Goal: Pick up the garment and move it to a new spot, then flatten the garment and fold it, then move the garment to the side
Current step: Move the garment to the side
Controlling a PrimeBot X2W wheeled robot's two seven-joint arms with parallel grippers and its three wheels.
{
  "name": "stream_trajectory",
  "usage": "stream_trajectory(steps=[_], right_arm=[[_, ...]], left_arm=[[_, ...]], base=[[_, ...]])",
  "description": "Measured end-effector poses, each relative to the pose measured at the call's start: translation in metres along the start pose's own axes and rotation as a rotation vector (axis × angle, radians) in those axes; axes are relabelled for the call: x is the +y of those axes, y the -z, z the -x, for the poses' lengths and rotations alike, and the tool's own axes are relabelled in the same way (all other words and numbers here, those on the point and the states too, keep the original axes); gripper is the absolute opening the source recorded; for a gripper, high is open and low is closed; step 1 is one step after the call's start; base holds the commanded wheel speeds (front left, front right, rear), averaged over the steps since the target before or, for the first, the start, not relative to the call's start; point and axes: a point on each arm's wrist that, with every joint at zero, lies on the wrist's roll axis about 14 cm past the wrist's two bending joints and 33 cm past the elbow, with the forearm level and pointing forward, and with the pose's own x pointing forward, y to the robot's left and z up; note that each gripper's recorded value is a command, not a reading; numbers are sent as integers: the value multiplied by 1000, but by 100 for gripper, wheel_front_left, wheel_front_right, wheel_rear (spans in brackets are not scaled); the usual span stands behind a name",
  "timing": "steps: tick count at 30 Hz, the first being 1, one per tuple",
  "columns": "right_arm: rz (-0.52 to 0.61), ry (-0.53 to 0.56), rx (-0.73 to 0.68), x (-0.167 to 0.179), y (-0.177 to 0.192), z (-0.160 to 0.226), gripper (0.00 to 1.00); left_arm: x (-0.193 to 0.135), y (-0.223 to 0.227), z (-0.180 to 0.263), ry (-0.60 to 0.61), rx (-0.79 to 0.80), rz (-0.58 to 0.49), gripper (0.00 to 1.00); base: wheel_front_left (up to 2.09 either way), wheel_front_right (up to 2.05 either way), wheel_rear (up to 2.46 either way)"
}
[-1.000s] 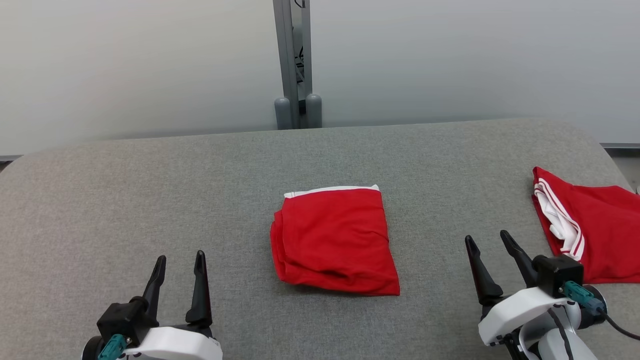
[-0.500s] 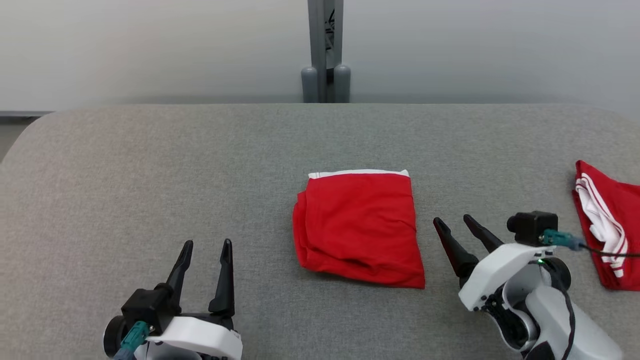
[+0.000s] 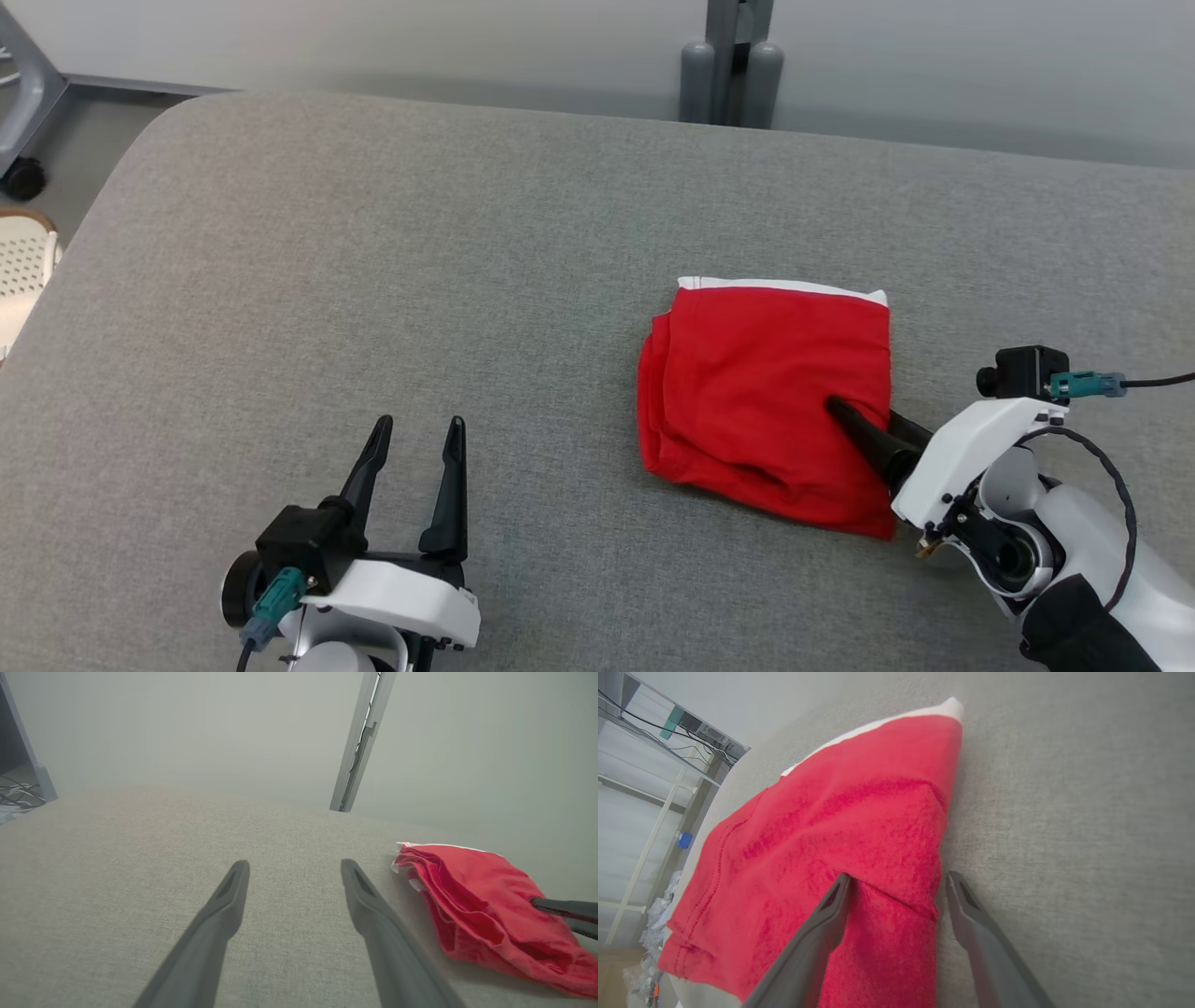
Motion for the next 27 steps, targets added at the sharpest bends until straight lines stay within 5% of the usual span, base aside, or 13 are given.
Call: stream_trajectory(steps=[13,14,16,27], right_arm=[[-44,-77,106,21,10,-35,100],[-35,-77,111,21,10,-36,49],[-15,-76,119,20,11,-38,0],[151,-52,98,8,9,-25,0]], left_arm=[[13,1,-2,-48,7,-5,100],[14,2,-3,-50,9,-6,100],[12,2,-3,-45,11,-8,100],[-2,-6,-10,4,-17,-18,100]], base=[[0,0,0],[0,0,0],[0,0,0],[0,0,0]])
